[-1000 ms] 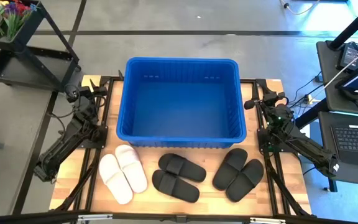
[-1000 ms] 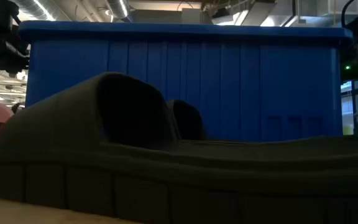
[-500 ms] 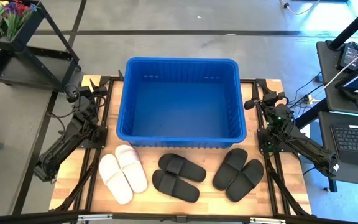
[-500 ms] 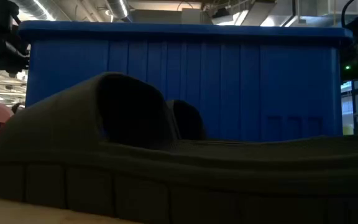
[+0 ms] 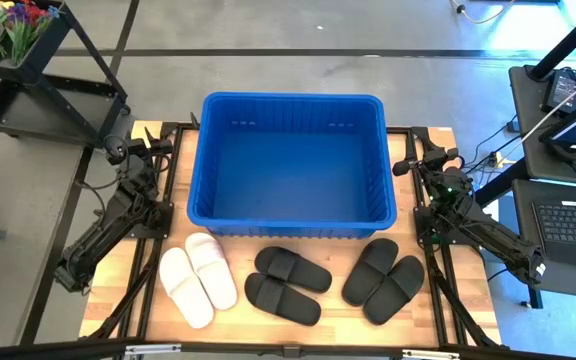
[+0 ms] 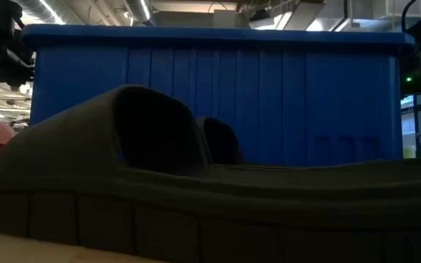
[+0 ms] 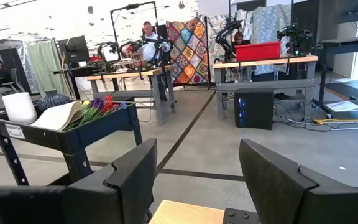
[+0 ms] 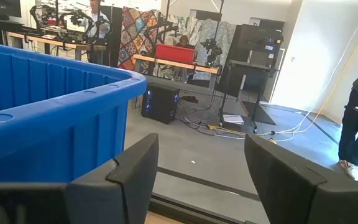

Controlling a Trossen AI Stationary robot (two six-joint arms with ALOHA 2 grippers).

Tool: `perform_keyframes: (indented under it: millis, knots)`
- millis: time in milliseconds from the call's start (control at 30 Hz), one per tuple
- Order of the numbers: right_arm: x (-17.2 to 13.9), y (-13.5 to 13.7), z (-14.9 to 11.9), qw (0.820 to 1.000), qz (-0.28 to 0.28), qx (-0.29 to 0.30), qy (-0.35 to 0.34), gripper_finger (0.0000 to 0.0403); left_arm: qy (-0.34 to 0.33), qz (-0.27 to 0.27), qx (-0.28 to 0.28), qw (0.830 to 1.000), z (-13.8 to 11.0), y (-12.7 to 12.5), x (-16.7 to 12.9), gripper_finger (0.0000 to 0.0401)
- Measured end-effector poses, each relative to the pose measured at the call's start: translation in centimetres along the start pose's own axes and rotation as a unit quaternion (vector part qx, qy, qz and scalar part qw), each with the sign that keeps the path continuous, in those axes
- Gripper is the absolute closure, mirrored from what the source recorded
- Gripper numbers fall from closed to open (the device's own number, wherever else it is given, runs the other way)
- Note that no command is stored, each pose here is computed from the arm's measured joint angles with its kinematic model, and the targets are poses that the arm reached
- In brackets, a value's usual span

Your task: Pick and place slides into bin

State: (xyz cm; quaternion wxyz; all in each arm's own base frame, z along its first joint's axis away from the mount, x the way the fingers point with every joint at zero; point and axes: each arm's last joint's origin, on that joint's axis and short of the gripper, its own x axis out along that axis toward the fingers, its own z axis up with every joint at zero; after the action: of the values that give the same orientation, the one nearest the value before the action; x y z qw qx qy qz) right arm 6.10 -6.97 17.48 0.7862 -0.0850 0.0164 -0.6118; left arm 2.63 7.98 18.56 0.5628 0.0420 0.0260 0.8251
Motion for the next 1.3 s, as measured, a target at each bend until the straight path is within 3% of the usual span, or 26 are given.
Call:
perform_keyframes:
  millis: [533, 733, 967, 1167, 1300]
  knots:
    - [0.0, 0.0, 0.0, 1.0, 0.0, -0.002, 0.0, 0.0164, 0.0, 0.0, 0.0, 1.0, 0.0, 0.0, 0.0, 0.0177]
    - [0.0, 0.0, 0.0, 0.992, 0.0, -0.129, 0.0, 0.0164, 0.0, 0.0, 0.0, 1.0, 0.0, 0.0, 0.0, 0.0177]
    - [0.0, 0.0, -0.01, 0.972, 0.0, -0.236, 0.0, 0.0164, 0.0, 0.0, 0.0, 1.0, 0.0, 0.0, 0.0, 0.0177]
    - [0.0, 0.0, 0.0, 0.977, 0.001, -0.214, 0.0, 0.0164, 0.0, 0.0, 0.0, 1.0, 0.0, 0.0, 0.0, 0.0177]
    - [-0.02, -0.13, 0.67, 0.994, -0.006, -0.109, -0.03, 0.0164, 0.0, 0.0, 0.0, 1.0, 0.0, 0.0, 0.0, 0.0177]
